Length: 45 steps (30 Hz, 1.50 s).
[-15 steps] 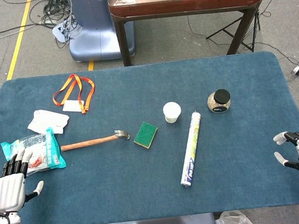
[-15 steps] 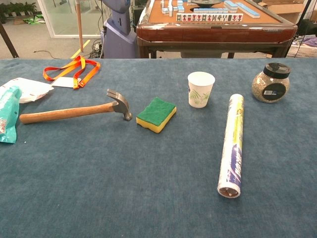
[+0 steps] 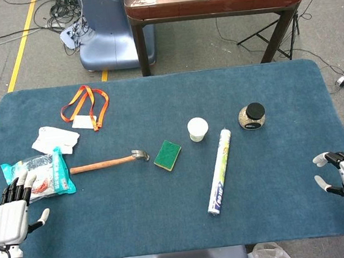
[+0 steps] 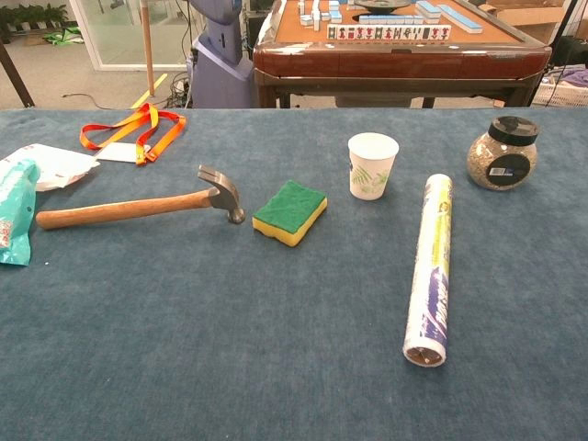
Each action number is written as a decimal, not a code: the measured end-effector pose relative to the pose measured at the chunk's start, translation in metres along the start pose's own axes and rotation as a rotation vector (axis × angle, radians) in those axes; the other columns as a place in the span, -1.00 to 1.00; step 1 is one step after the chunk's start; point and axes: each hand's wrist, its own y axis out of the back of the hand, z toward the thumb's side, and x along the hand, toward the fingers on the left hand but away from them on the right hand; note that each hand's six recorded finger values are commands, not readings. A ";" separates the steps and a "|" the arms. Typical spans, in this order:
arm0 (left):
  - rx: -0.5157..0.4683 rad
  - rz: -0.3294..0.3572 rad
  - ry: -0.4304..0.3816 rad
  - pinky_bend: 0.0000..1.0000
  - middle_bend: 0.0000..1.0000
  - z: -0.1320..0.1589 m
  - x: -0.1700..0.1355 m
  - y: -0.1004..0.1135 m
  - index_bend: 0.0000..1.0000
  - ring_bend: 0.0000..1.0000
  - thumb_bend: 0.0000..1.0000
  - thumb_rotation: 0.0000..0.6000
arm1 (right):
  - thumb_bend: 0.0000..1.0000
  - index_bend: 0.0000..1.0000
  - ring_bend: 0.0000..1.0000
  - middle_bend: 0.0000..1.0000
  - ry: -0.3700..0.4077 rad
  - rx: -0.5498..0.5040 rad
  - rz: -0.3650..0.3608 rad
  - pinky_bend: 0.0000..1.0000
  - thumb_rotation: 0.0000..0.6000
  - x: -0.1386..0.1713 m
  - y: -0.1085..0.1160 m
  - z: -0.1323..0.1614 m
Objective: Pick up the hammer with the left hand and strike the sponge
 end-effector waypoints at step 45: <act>-0.093 -0.273 -0.214 -0.86 -0.60 0.134 0.118 -0.073 -0.53 -0.85 -0.56 1.00 | -0.48 -0.13 -0.21 -0.06 -0.074 0.010 -0.070 -0.21 1.00 -0.007 0.006 -0.014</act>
